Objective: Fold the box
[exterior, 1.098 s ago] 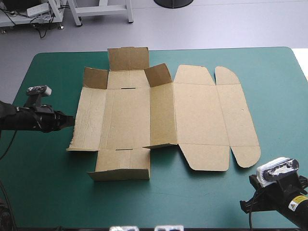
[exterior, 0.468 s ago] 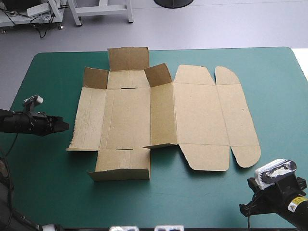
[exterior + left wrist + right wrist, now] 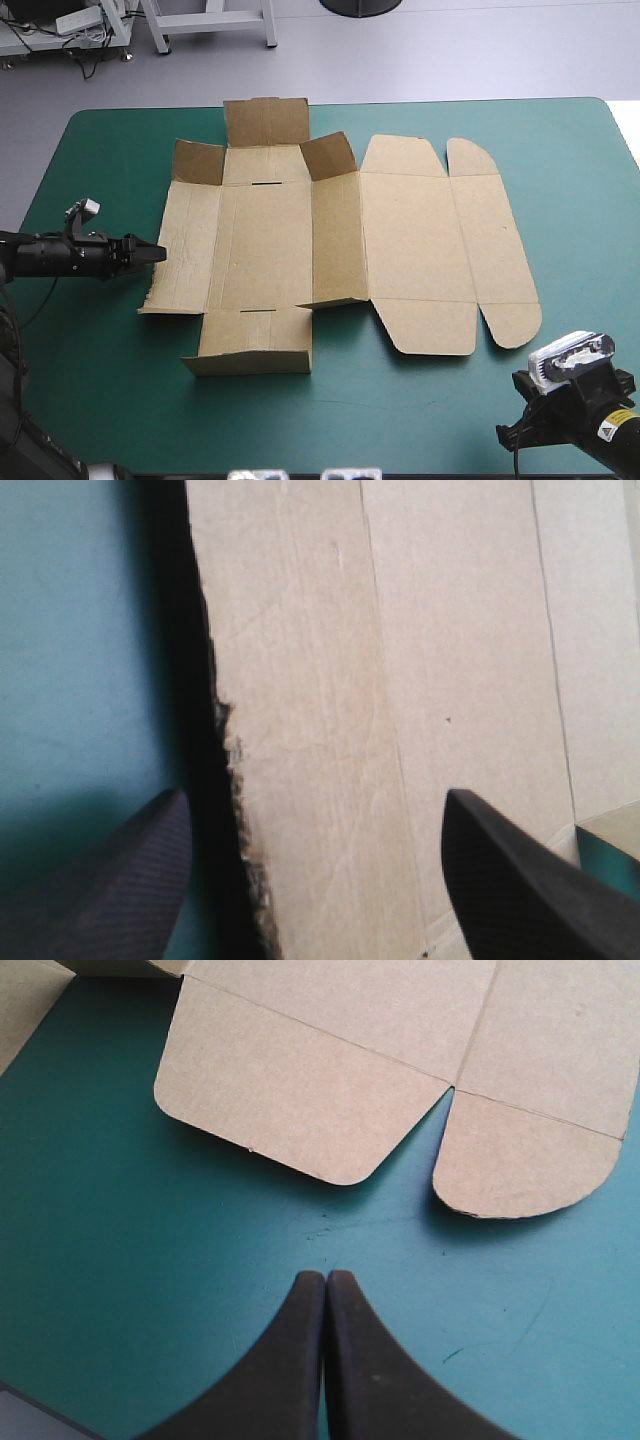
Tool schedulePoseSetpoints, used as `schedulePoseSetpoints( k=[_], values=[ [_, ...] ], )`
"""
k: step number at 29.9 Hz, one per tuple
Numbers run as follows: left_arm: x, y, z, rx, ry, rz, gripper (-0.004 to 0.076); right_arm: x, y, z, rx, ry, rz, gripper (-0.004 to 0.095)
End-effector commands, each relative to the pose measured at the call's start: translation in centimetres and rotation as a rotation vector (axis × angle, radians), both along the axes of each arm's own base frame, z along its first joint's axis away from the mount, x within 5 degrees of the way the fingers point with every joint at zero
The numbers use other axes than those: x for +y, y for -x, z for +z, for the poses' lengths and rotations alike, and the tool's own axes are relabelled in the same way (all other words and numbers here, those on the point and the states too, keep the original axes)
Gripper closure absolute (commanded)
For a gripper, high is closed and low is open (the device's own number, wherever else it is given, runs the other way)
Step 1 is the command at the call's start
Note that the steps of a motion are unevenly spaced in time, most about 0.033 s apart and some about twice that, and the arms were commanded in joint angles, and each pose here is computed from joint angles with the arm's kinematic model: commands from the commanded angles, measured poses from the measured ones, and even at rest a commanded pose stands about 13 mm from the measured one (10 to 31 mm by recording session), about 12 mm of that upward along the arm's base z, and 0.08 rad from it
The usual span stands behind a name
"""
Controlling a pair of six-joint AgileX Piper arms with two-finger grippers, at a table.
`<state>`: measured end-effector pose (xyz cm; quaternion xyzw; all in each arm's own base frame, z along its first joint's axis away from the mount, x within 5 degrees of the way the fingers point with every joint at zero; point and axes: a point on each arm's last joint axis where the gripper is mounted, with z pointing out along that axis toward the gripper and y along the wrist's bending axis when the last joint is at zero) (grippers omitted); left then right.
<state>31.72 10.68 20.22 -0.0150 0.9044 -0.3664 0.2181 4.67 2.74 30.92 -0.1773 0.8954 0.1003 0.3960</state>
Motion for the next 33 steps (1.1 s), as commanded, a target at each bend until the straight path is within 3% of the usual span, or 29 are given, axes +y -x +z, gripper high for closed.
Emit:
schedulePoseSetpoints(
  k=[1, 11, 19, 21, 23, 27, 33],
  values=[
    [-0.8, 0.1, 2.7, -0.073, 0.098, -0.046, 0.0214, 0.1, -0.3, 1.1, -0.066, -0.032, -0.007, 0.0928],
    [-1.1, -0.6, 0.3, -0.003, 0.135, -0.067, 0.0214, 0.1, -0.4, 1.1, -0.073, -0.033, -0.009, 0.0928],
    [-5.3, -1.9, -1.3, 0.046, 0.136, -0.195, 0.0222, 0.1, -0.4, 1.2, -0.083, -0.038, -0.014, 0.0928],
    [-6.3, -2.4, -1.6, 0.041, 0.109, -0.202, 0.0272, 0.1, -0.4, 1.2, -0.083, -0.040, -0.013, 0.0928],
    [-6.8, -2.7, -1.7, 0.031, 0.086, -0.193, 0.0373, 0.1, -0.4, 1.2, -0.080, -0.041, -0.012, 0.0928],
    [-7.1, -3.2, -1.7, 0.008, 0.081, -0.156, 0.0738, 0.2, -0.3, 1.2, -0.069, -0.051, -0.005, 0.0927],
    [-7.2, -3.2, -1.3, -0.045, 0.090, -0.194, 0.0728, 0.3, -0.2, 1.1, -0.059, -0.055, -0.001, 0.0928]
  ],
)
